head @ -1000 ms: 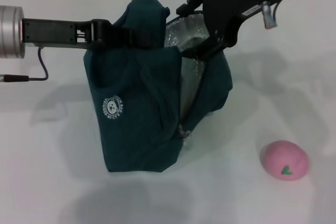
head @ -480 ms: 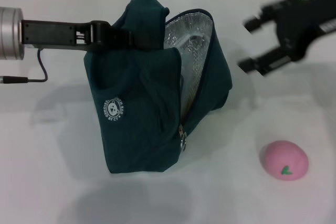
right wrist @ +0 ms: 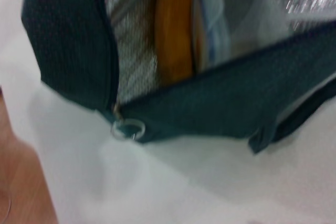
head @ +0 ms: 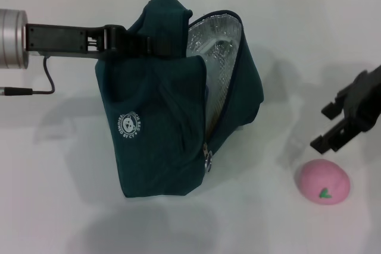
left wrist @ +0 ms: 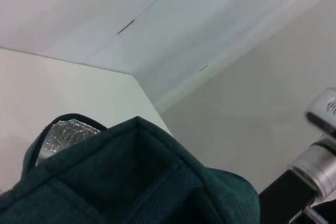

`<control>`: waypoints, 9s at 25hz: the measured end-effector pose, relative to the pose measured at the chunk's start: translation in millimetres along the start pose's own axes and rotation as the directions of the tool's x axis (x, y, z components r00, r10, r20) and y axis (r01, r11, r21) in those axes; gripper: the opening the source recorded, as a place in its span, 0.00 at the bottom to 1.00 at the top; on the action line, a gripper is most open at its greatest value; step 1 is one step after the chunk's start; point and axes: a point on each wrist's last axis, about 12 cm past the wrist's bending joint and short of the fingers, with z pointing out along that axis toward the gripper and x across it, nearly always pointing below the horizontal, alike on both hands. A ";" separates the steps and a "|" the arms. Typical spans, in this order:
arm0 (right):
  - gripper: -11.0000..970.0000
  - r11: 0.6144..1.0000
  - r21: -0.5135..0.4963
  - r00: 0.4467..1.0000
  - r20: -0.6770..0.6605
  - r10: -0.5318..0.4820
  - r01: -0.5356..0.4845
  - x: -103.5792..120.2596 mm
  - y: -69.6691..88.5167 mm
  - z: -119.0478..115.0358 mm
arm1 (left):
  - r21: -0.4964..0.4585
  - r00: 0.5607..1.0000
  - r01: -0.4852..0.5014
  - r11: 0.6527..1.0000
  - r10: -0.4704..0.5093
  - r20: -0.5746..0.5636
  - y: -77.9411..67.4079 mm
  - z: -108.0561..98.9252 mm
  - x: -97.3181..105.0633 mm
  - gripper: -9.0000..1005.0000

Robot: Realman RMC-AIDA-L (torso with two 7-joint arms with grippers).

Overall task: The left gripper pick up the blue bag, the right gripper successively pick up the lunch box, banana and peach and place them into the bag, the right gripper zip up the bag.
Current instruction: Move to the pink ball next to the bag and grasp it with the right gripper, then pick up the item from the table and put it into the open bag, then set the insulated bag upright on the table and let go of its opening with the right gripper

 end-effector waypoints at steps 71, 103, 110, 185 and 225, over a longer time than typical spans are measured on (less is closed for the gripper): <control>0.17 1.000 0.012 0.993 -0.114 0.012 -0.011 12.0 -7.5 31.7 | 0.000 1.000 -0.009 1.000 0.009 -0.002 -0.4 0.0 -1.1 0.08; 0.06 0.977 -0.125 0.855 0.512 -0.084 0.171 -23.0 -7.1 7.3 | 0.025 1.000 -0.005 1.000 0.006 -0.005 -0.2 1.6 2.4 0.08; 0.07 0.966 -0.109 0.832 0.536 -0.142 0.235 -37.0 -0.5 19.8 | 0.029 1.000 -0.009 1.000 0.009 -0.002 0.1 1.4 2.5 0.08; 0.49 0.785 -0.509 0.489 0.614 0.619 -0.354 61.2 -45.2 107.9 | 0.053 0.999 -0.039 0.998 0.040 -0.020 -1.4 11.0 3.0 0.09; 0.18 0.893 -0.417 0.390 0.803 0.450 -0.170 144.0 -21.3 54.9 | 0.049 0.997 0.075 0.996 -0.075 0.001 19.0 68.7 22.0 0.09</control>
